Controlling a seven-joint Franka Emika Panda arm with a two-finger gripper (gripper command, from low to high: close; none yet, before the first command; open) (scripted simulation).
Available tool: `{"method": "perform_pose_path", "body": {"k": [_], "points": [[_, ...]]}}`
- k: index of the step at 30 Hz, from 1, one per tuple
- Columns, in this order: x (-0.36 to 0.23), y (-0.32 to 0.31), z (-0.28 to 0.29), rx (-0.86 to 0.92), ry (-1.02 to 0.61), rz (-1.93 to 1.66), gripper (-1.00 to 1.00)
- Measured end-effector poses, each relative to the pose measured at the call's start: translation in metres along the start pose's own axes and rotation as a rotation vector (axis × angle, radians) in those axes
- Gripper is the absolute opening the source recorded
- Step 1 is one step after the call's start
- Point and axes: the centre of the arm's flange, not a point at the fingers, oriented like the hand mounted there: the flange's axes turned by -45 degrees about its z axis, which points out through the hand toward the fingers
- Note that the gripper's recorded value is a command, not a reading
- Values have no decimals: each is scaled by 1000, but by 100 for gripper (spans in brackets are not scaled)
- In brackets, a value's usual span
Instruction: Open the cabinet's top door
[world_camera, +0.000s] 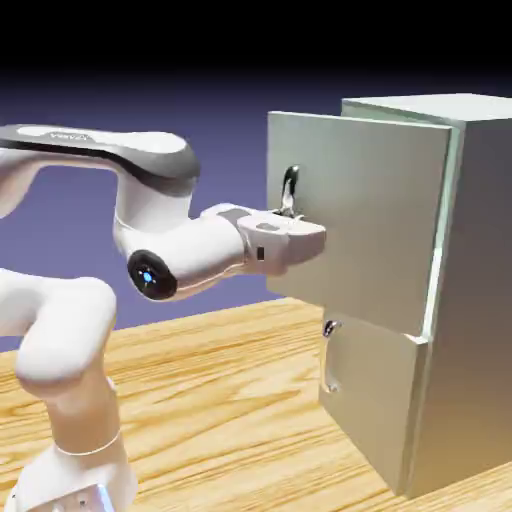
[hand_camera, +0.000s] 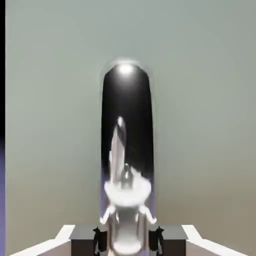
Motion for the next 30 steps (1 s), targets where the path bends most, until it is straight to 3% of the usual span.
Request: {"method": "perform_pose_path", "body": {"k": [17, 30], "points": [[0, 95, -88, 496, 1, 0, -100], [0, 170, -115, 799, 1, 0, -100]]}}
